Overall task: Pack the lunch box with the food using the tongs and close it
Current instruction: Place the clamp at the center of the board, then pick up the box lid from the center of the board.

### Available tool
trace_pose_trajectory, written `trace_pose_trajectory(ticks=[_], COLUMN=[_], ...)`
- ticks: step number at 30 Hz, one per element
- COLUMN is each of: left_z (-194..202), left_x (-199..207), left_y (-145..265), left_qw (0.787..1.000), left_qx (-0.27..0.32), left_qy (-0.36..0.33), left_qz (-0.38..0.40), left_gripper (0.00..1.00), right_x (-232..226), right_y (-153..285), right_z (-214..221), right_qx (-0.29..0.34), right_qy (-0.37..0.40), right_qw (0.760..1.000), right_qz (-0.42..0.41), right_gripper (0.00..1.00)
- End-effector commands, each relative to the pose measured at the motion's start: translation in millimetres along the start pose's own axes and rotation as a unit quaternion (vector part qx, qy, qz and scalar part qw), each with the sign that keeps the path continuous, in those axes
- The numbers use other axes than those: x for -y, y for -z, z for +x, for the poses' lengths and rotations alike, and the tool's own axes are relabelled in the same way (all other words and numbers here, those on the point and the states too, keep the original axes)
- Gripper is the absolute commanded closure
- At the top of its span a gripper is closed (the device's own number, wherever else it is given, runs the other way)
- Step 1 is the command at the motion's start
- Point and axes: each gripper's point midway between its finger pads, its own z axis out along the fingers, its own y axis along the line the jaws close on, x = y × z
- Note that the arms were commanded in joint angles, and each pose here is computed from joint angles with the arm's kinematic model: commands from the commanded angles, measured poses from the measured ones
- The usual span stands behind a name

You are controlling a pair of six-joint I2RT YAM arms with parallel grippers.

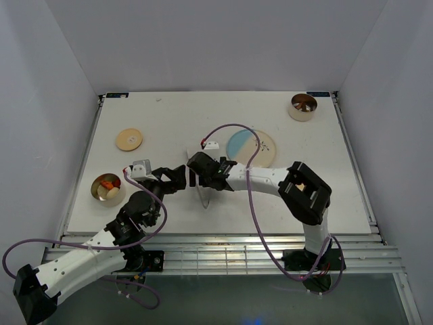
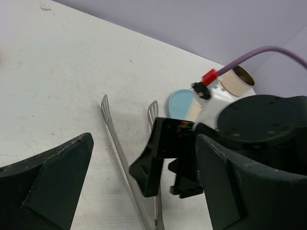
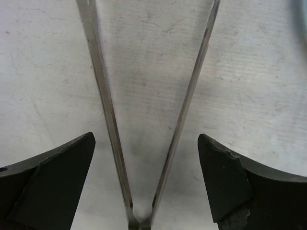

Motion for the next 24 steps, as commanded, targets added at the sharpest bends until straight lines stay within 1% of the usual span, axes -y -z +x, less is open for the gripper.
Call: trace_pose_trajectory(ticks=[1,2,3,5,6,7,8,9,10,11,12,13,14,15,16,17,18,19,20,21,22,24], left_z=[-1.2,0.8,1.3,6.3,7.1,7.0,8.1,11.2,12.2,13.1,16.2,17.1,17.1,18.0,18.7,18.7,19.0,18.6,18.5,19.5,19.4,18.8], left_x=[0.7,0.3,0.3,-0.8,-1.6,-0.8,-1.4,-1.7,-0.9,-0.3,-0.5,0.6,0.5,0.4,-0.1,-0.1,-0.1,0.0,-0.1,-1.2,-1.5,-1.3], left_y=[-0.4,-1.2,-1.5,-3.4,-4.0,-5.0,-5.6,-6.9,-7.6,-8.1,-9.1,-9.6,-9.9,-10.3,-10.5,-10.5,-10.3,-9.9,-9.7,-9.4,-9.3,-9.4], left_qw=[1.0,1.0,1.0,1.0,1.0,1.0,1.0,1.0,1.0,1.0,0.999,0.999,0.999,0.999,0.999,0.999,0.999,0.999,0.999,0.999,0.999,0.999], left_qx=[0.005,0.003,0.003,0.0,-0.001,-0.001,-0.003,-0.008,-0.009,-0.011,-0.015,-0.017,-0.017,-0.018,-0.019,-0.019,-0.019,-0.018,-0.018,-0.018,-0.017,-0.016], left_qy=[0.001,-0.002,-0.006,-0.012,-0.016,-0.018,-0.021,-0.025,-0.026,-0.027,-0.03,-0.03,-0.031,-0.032,-0.033,-0.033,-0.033,-0.032,-0.032,-0.032,-0.032,-0.032], left_qz=[0.001,-0.001,0.0,-0.002,-0.004,-0.004,-0.007,-0.009,-0.008,-0.007,-0.008,-0.006,-0.007,-0.008,-0.009,-0.009,-0.008,-0.007,-0.007,-0.008,-0.008,-0.008], left_gripper=[0.02,0.03,0.03,0.03,0.03,0.03,0.03,0.03,0.03,0.03,0.03,0.03,0.03,0.03,0.03,0.03,0.03,0.03,0.03,0.02,0.02,0.02], right_x=[11.4,15.4,31.3,69.6,101.4,121.3,147.9,178.3,195.4,220.5,250.8,264.4,278.4,303.2,311.0,312.3,328.3,332.9,329.3,341.3,343.3,351.4], right_y=[47.2,64.4,66.5,80.8,79.0,82.6,94.9,98.2,120.4,119.8,124.5,141.6,145.4,143.0,149.0,146.9,143.4,139.3,133.9,132.2,126.1,124.7], right_z=[-37.9,-52.3,-62.9,-66.6,-74.2,-73.7,-63.3,-66.1,-75.3,-54.0,-53.0,-57.8,-52.4,-35.8,-34.1,-26.2,-12.4,-4.0,6.0,13.3,25.9,33.2], right_qx=[0.05,0.064,0.068,0.068,0.07,0.069,0.071,0.079,0.113,0.107,0.116,0.146,0.153,0.145,0.156,0.142,0.13,0.115,0.092,0.082,0.059,0.051], right_qy=[0.015,0.028,0.02,0.002,-0.03,-0.051,-0.073,-0.108,-0.134,-0.144,-0.178,-0.199,-0.211,-0.234,-0.243,-0.243,-0.261,-0.268,-0.273,-0.292,-0.3,-0.312], right_qw=[0.999,0.997,0.997,0.998,0.997,0.996,0.994,0.989,0.983,0.98,0.972,0.964,0.96,0.953,0.949,0.953,0.948,0.948,0.951,0.945,0.945,0.941], right_qz=[-0.011,-0.025,-0.017,0.001,0.023,0.031,0.038,0.06,0.058,0.082,0.103,0.096,0.104,0.126,0.124,0.112,0.129,0.13,0.11,0.12,0.119,0.125], right_gripper=[0.07,0.07,0.07,0.1,0.11,0.14,0.16,0.17,0.18,0.19,0.2,0.28,0.35,0.42,0.49,0.49,0.49,0.48,0.46,0.45,0.45,0.44])
